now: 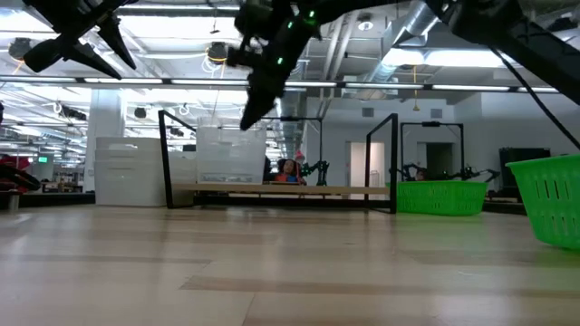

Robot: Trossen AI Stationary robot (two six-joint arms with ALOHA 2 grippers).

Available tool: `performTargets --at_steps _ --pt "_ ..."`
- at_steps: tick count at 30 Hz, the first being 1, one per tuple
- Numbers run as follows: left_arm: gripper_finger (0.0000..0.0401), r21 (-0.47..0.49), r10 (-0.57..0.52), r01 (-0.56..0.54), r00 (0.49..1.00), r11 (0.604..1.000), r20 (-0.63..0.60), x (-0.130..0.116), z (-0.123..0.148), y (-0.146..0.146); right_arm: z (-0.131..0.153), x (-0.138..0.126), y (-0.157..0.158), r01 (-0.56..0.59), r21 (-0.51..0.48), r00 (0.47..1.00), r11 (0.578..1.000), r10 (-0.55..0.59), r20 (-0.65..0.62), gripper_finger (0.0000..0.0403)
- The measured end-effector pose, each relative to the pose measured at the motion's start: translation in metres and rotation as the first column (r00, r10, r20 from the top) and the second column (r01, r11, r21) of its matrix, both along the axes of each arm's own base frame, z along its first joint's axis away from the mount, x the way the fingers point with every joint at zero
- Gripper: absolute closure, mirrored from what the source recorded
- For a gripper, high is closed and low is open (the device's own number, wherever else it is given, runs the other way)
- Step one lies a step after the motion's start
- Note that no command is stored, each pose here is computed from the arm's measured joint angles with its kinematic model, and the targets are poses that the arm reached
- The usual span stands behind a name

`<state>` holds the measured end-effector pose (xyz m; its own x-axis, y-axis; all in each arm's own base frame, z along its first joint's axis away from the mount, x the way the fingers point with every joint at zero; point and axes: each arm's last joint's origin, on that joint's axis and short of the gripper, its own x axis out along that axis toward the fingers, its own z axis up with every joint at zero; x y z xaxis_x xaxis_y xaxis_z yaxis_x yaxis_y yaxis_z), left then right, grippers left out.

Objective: Stack baskets on shelf by color
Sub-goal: Stack the transparent bin on top of the transparent bins on the shelf

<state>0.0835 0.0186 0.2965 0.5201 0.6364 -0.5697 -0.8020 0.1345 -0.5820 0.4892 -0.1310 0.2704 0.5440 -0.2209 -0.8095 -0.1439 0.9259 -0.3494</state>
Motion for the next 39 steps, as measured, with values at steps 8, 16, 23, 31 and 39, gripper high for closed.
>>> performTargets --at_steps 8,16,23,31,39 --pt "0.0273 -0.010 -0.004 0.005 1.000 1.000 0.006 0.000 0.000 0.000 0.009 -0.005 0.004 0.050 -0.025 0.999 0.998 -0.050 -0.008 0.0159" --pt "0.0273 0.004 0.007 -0.007 1.000 1.000 0.005 0.000 0.000 0.000 0.055 -0.013 -0.001 0.018 -0.113 0.987 0.993 0.000 0.158 0.0163" --pt "0.0273 -0.010 -0.005 0.006 1.000 1.000 0.004 0.000 0.000 0.000 0.020 -0.008 -0.028 -0.018 -0.071 0.998 0.997 0.023 0.065 0.0163" --pt "0.0273 -0.023 -0.017 0.017 1.000 1.000 0.005 0.000 0.000 -0.001 -0.005 -0.004 -0.038 -0.013 -0.063 1.000 0.998 0.013 -0.005 0.0166" --pt "0.0273 -0.023 -0.017 0.017 1.000 1.000 0.004 0.001 0.000 -0.001 -0.014 -0.010 -0.035 0.067 0.012 0.994 0.998 -0.066 -0.085 0.0270"
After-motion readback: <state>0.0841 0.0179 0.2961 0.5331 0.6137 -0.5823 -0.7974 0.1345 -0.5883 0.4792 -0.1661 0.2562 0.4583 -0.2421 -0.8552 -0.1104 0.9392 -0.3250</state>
